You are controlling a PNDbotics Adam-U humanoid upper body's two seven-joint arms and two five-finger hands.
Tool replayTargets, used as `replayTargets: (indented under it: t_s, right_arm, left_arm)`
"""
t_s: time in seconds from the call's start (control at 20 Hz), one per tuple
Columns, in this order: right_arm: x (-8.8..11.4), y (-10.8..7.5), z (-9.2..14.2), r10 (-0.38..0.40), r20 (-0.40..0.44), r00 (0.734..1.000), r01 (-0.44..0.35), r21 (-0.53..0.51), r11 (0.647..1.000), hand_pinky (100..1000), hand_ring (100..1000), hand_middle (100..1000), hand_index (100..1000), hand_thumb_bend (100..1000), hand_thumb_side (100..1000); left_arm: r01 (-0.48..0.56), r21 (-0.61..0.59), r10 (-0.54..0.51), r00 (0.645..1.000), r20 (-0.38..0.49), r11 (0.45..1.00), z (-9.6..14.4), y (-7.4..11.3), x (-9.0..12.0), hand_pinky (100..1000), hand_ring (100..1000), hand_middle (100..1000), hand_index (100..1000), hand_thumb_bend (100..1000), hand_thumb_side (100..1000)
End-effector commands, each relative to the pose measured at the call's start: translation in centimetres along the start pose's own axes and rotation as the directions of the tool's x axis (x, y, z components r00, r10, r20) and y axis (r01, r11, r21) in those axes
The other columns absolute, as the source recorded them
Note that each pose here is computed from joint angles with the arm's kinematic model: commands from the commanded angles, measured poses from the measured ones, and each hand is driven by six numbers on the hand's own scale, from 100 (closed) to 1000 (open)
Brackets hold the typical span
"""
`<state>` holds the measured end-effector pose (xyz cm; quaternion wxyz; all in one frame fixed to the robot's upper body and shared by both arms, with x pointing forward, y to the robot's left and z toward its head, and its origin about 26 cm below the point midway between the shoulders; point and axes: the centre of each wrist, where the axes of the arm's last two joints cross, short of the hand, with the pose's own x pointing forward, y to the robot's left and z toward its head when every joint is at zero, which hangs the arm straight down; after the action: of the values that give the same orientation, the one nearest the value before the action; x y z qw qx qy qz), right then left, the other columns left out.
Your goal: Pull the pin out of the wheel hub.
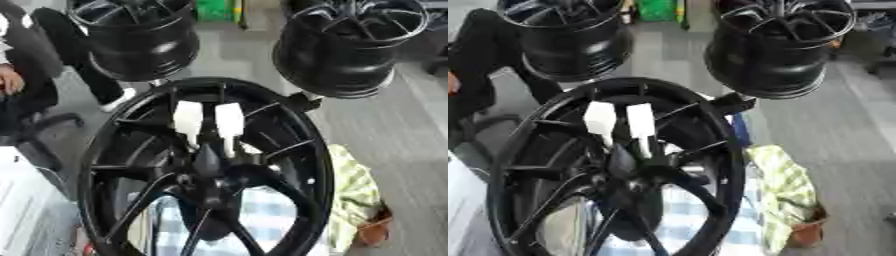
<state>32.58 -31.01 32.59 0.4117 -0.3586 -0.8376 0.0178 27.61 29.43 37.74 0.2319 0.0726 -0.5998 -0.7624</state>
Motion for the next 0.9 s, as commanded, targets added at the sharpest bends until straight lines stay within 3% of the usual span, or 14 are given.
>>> replayTargets:
  t_s: [0.05,0.3,0.5,0.9]
  right_arm:
    - [0.8,-0.8,-0.4,0.013,0.032,0.999,-0.012,-0.026,1.000,721,615,568,713,434,178]
    - [0.7,-0.7,-0.3,0.012,0.030,0.999,-0.011,-0.023,1.000,720,614,567,713,435,178]
    - [0.6,-0.6,-0.3,0.009,0.026,1.000,-0.009,-0.023,1.000,720,614,567,712,435,178]
    - [0.5,-0.4,-0.3,-0.002,0.018,1.000,0.002,-0.025,1.000,719,612,565,711,434,179]
  left_arm:
    - [0.029,0.012,-0.028,0.999,-0.040,1.000,0.0,0.7,0.6,803,792,703,850,103,651]
    - [0.026,0.006,-0.025,0.995,-0.095,1.000,-1.6,0.8,0.9,804,796,711,865,151,643]
    - [0.021,-0.011,-0.022,0.991,-0.135,1.000,-3.4,0.8,1.3,814,814,736,896,225,634]
    - [-0.009,0.002,0.009,0.980,-0.200,1.000,-6.7,1.6,1.4,817,823,741,877,380,571]
